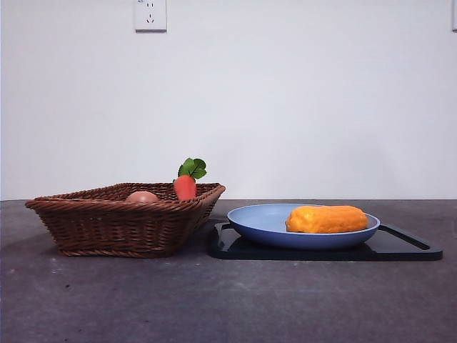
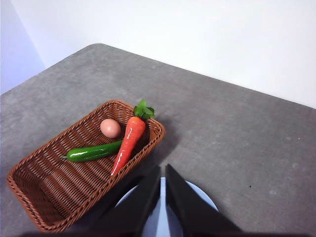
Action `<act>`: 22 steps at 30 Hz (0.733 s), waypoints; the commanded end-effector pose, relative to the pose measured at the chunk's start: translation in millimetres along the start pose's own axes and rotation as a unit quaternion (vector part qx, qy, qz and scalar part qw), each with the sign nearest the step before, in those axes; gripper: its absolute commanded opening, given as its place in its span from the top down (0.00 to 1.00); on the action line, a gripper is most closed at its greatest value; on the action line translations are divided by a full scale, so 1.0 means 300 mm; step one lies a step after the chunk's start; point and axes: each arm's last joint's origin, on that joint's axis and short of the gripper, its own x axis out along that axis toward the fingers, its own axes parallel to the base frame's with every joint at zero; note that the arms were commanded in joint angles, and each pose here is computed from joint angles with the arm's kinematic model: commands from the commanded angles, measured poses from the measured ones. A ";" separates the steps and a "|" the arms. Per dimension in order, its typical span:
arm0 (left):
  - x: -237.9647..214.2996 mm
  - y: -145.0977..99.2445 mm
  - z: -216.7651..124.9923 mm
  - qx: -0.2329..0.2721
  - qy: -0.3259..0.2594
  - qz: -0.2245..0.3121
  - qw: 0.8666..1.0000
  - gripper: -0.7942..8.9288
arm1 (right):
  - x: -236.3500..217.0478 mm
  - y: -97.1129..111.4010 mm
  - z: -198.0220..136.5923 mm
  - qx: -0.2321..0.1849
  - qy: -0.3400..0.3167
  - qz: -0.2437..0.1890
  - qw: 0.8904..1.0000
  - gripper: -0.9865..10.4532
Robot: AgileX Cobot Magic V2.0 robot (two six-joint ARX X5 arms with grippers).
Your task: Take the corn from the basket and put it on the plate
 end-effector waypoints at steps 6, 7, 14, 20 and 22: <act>-0.001 0.011 -0.202 -0.011 0.015 0.048 0.999 0.91 | 0.007 -0.002 0.008 -0.005 -0.004 0.002 1.000 0.91; 0.001 0.012 -0.225 -0.013 0.016 0.051 0.998 0.91 | 0.007 -0.002 0.008 -0.005 -0.004 0.002 1.000 0.91; 0.015 0.016 -0.356 -0.016 0.034 0.052 0.998 0.91 | 0.007 -0.002 0.009 -0.006 -0.005 0.002 1.000 0.91; 0.030 0.020 -0.434 -0.021 0.057 0.052 0.997 0.91 | 0.007 -0.002 0.009 -0.006 -0.005 0.002 1.000 0.91; 0.035 0.021 -0.453 -0.023 0.066 0.052 0.996 0.91 | 0.007 -0.002 0.009 -0.006 -0.005 0.002 1.000 0.91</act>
